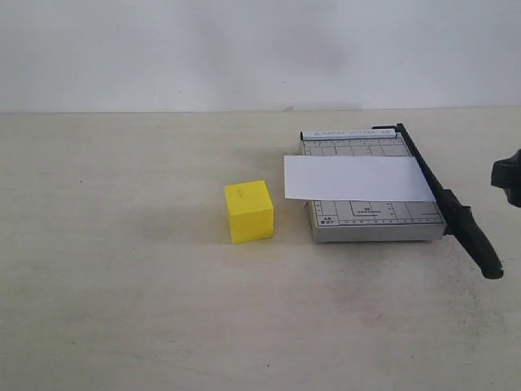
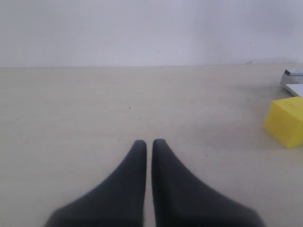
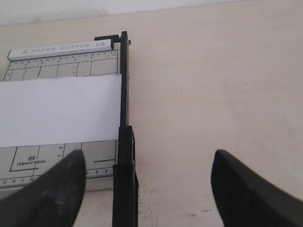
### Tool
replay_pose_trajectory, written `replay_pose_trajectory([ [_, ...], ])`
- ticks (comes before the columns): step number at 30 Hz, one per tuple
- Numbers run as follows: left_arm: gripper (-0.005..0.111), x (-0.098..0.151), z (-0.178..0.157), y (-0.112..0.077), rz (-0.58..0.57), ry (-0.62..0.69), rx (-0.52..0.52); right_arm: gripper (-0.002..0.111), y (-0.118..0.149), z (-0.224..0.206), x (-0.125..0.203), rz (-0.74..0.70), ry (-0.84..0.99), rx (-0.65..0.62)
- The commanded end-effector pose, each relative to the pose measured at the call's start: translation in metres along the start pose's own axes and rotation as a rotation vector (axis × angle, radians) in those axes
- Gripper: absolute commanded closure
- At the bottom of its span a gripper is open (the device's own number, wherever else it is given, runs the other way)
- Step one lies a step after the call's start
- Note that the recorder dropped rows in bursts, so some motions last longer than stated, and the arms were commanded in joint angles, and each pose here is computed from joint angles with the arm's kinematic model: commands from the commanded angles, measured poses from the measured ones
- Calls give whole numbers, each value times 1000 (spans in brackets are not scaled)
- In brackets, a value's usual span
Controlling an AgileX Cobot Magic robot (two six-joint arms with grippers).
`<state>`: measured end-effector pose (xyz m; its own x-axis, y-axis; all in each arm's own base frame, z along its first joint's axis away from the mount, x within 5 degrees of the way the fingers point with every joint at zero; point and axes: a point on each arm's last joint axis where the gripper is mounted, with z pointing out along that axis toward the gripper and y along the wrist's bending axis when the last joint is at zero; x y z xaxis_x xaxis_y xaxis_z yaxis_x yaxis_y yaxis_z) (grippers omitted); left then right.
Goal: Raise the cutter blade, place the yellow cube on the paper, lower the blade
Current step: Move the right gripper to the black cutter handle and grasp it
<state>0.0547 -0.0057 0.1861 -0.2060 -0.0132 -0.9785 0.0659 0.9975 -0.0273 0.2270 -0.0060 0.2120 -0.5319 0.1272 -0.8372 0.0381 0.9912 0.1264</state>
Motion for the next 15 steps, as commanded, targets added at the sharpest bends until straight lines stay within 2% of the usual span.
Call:
replay_pose_trajectory([
  [1, 102, -2, -1, 0, -13, -15, 3, 44, -4, 17, 11, 35, 81, 10],
  [5, 102, -2, -1, 0, -13, -15, 3, 51, -4, 35, 24, 38, 137, -18],
  [12, 102, -2, -1, 0, -13, -15, 3, 47, 3, 47, 34, -98, 169, -130],
  [15, 102, -2, -1, 0, -13, -15, 3, 47, 4, 51, 39, -82, 191, -138],
])
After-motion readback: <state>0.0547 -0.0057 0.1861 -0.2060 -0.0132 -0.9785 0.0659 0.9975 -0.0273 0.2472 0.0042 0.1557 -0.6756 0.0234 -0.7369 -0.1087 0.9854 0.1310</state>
